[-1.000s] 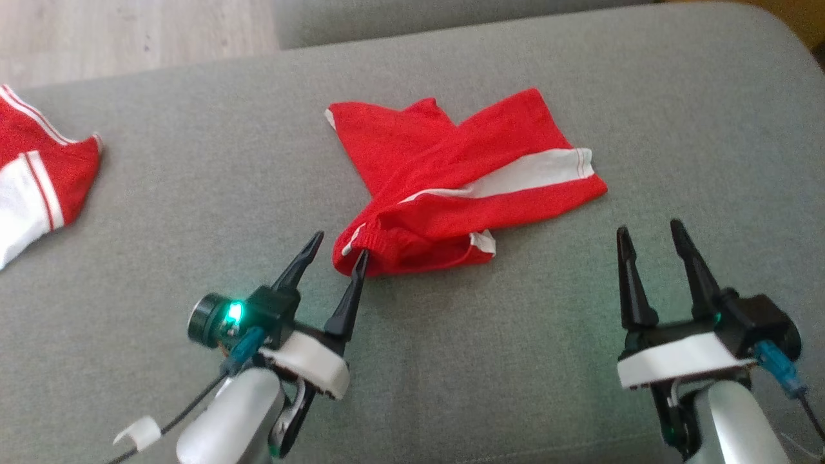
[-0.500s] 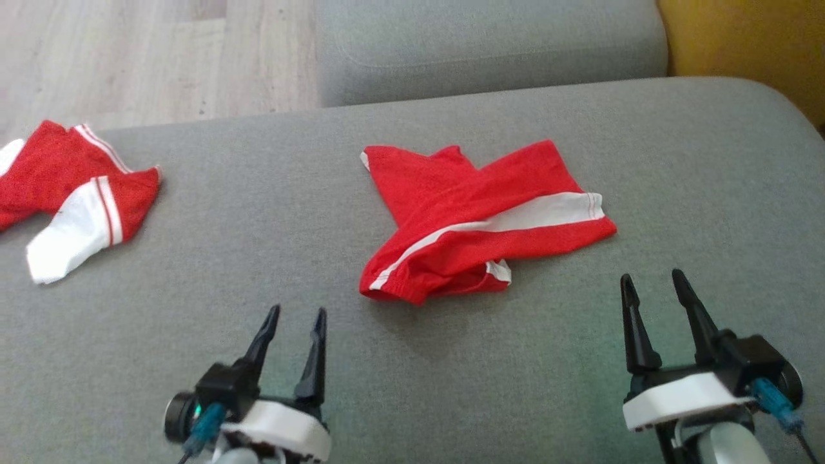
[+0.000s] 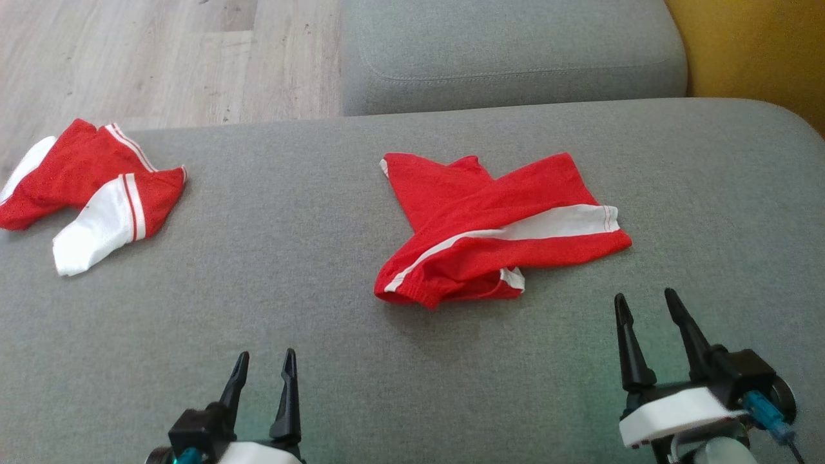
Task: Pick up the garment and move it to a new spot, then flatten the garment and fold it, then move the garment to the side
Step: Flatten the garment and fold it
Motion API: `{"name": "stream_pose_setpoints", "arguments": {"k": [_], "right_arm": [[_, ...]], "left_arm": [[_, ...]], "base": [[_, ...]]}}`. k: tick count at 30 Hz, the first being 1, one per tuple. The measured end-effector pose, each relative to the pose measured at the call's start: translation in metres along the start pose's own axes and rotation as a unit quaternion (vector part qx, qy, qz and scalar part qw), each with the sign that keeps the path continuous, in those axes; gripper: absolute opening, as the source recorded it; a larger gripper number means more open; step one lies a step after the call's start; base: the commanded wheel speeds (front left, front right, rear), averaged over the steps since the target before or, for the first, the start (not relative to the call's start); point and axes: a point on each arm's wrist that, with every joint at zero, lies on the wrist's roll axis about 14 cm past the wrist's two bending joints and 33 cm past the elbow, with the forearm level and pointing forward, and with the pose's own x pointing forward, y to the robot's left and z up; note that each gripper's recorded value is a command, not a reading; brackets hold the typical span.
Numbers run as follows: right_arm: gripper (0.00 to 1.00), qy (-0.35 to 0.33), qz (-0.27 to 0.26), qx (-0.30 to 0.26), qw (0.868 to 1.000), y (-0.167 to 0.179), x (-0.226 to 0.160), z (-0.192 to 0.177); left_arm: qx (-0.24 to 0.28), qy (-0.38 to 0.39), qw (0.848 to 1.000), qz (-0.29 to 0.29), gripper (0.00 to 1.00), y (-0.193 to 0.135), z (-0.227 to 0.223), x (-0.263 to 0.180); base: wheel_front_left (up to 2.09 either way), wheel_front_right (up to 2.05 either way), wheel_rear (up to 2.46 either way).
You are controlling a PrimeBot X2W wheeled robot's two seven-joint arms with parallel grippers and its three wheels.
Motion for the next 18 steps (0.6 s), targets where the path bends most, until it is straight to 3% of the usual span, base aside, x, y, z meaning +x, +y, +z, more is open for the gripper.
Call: {"name": "stream_pose_setpoints", "arguments": {"k": [18], "right_arm": [[1.0,0.01,0.002,0.001,1.0,0.0017,-0.0009,-0.0066]], "left_arm": [[-0.004,0.002,1.0,0.0,1.0,0.0003,-0.0028,0.0025]], "base": [[0.0,0.0,0.0]]}}
